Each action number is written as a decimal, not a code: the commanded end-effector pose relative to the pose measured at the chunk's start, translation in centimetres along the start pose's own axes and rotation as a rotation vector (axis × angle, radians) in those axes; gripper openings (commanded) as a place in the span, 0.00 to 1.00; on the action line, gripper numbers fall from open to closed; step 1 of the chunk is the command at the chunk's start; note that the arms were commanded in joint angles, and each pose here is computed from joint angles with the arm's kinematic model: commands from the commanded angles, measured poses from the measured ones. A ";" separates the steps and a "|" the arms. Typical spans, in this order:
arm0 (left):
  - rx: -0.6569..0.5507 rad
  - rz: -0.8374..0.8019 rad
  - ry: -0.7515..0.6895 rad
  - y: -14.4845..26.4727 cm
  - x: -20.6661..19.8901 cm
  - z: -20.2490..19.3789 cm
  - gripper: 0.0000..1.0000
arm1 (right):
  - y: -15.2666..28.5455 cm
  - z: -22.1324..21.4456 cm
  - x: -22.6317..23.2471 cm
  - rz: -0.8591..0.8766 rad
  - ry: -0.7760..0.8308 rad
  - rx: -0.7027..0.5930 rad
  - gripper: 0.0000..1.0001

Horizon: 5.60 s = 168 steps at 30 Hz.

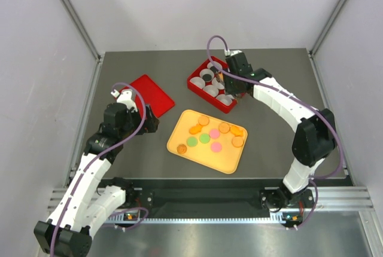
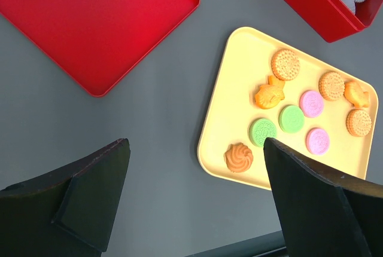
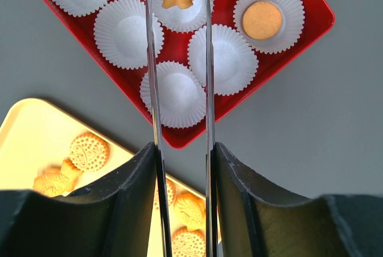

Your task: Pack the cookies

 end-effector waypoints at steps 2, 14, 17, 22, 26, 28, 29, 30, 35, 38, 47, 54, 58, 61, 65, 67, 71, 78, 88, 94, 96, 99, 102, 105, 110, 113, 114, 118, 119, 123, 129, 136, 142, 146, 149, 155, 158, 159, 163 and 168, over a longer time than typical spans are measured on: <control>-0.023 0.001 -0.015 -0.1 0.0 0.3 0.98 | 0.3 2.0 0.3 0.030 -0.013 -0.071 0.41; -0.034 0.001 -0.015 0.1 0.0 0.4 0.98 | -1.1 1.0 0.2 0.023 -0.010 -0.035 0.43; -0.033 0.001 -0.015 0.1 0.0 0.3 0.98 | -1.3 1.0 0.2 0.024 -0.009 -0.031 0.43; -0.033 0.001 -0.015 0.1 0.0 0.3 0.98 | -1.5 1.2 0.2 0.025 -0.005 -0.030 0.43; -0.033 0.001 -0.015 0.1 0.0 0.4 0.98 | -1.5 1.4 0.3 0.026 -0.005 -0.030 0.48; -0.036 0.000 -0.015 0.1 0.0 0.4 0.98 | -1.4 1.5 0.3 0.027 -0.005 -0.034 0.50; -0.033 0.001 -0.015 0.1 0.0 0.4 0.98 | -1.2 1.6 0.3 0.026 -0.005 -0.036 0.50; -0.034 0.001 -0.015 0.1 0.0 0.4 0.98 | -1.1 1.7 0.3 0.024 -0.005 -0.037 0.50; -0.037 0.000 -0.015 0.1 0.0 0.4 0.98 | 3.3 2.8 -0.1 0.051 -0.014 -0.096 0.50; -0.042 0.002 -0.015 0.2 0.0 0.4 0.98 | 7.8 1.6 0.8 0.118 0.024 -0.127 0.50; -0.042 -0.007 -0.014 0.2 -0.1 0.4 0.98 | 14.8 -9.7 1.3 0.239 0.125 -0.023 0.50; -0.043 -0.009 -0.014 0.2 -0.1 0.5 0.98 | 17.3 -15.8 0.7 0.247 0.174 0.104 0.48; -0.045 -0.009 -0.014 0.3 -0.1 0.5 0.98 | 17.7 -17.5 0.7 0.242 0.202 0.148 0.48; -0.050 -0.008 -0.015 0.3 -0.1 0.5 0.98 | 17.2 -18.5 1.0 0.230 0.225 0.179 0.48; -0.048 -0.007 -0.016 0.3 -0.1 0.5 0.98 | 16.4 -19.6 1.2 0.199 0.257 0.204 0.48; -0.047 -0.006 -0.016 0.3 -0.1 0.5 0.98 | 16.1 -19.8 1.2 0.183 0.267 0.212 0.49; -0.044 -0.007 -0.016 0.2 -0.1 0.5 0.98 | 15.9 -20.1 1.2 0.178 0.274 0.215 0.49; -0.045 -0.009 -0.016 0.3 -0.1 0.5 0.98 | 15.3 -20.8 1.5 0.173 0.286 0.236 0.49; -0.045 -0.007 -0.016 0.3 -0.1 0.5 0.98 | 14.8 -21.7 1.5 0.157 0.304 0.262 0.49; -0.047 -0.008 -0.016 0.3 -0.1 0.5 0.98 | 14.8 -21.8 1.6 0.156 0.312 0.265 0.42; -0.045 -0.006 -0.016 0.3 -0.1 0.5 0.98 | 15.0 -21.5 1.6 0.152 0.312 0.256 0.37; -0.047 -0.005 -0.016 0.4 0.0 0.5 0.98 | 15.4 -21.1 1.6 0.165 0.312 0.246 0.30; -0.052 -0.004 -0.016 0.5 0.0 0.5 0.98 | 16.2 -20.3 1.5 0.169 0.304 0.224 0.29; -0.050 -0.008 -0.016 0.4 -0.1 0.5 0.98 | 17.3 -18.8 1.6 0.180 0.294 0.179 0.29; -0.051 -0.009 -0.016 0.5 -0.1 0.5 0.98 | 18.2 -16.0 1.6 0.180 0.276 0.114 0.31; -0.052 -0.010 -0.016 0.5 -0.1 0.5 0.98 | 18.2 -13.9 1.5 0.164 0.258 0.067 0.31; -0.052 -0.010 -0.016 0.5 -0.1 0.5 0.98 | 18.0 -13.3 1.6 0.161 0.251 0.055 0.31; -0.048 -0.016 -0.016 0.4 -0.2 0.5 0.98 | 17.0 -9.0 1.0 0.131 0.189 -0.032 0.32; -0.046 -0.017 -0.016 0.3 -0.2 0.5 0.98 | 16.9 -7.9 0.9 0.129 0.165 -0.056 0.32; -0.042 -0.023 -0.018 0.3 -0.2 0.4 0.98 | 13.7 -4.2 0.1 0.072 0.066 -0.120 0.32; -0.042 -0.032 -0.020 0.3 -0.3 0.4 0.98 | 9.5 -1.3 0.0 0.006 0.033 -0.122 0.32; -0.044 -0.038 -0.021 0.3 -0.4 0.4 0.98 | 5.4 0.2 -1.0 -0.012 -0.021 -0.097 0.32; -0.045 -0.034 -0.021 0.3 -0.3 0.4 0.98 | 2.9 -0.6 -1.3 -0.025 -0.017 -0.052 0.32; -0.044 -0.029 -0.018 0.3 -0.3 0.5 0.98 | 2.3 -0.9 -1.3 -0.026 -0.015 -0.037 0.32; -0.043 -0.027 -0.018 0.2 -0.2 0.5 0.98 | 2.3 -1.0 -1.7 -0.037 -0.017 -0.036 0.33; -0.037 -0.028 -0.018 0.1 -0.2 0.4 0.98 | 2.4 -1.4 -2.3 -0.050 -0.015 -0.028 0.33; -0.036 -0.026 -0.017 0.1 -0.2 0.4 0.98 | 2.6 -1.8 -2.6 -0.055 -0.009 -0.019 0.34; -0.035 -0.026 -0.017 0.1 -0.2 0.4 0.98 | 2.5 -2.0 -2.7 -0.059 -0.010 -0.014 0.34; -0.035 -0.026 -0.017 0.1 -0.2 0.4 0.98 | 2.7 -2.2 -2.8 -0.057 -0.007 -0.010 0.36; -0.034 -0.026 -0.017 0.1 -0.2 0.4 0.98 | 2.9 -2.4 -3.1 -0.063 -0.008 -0.008 0.39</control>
Point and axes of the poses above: each gripper's point midway between its finger pads, its own y axis back along the fingers, its own x axis along the line the jaws close on, z = x × y, the point moved 8 cm from there along y, back along the fingers, and after that the axes turned 10 degrees about -y, right-handed, at the moved point
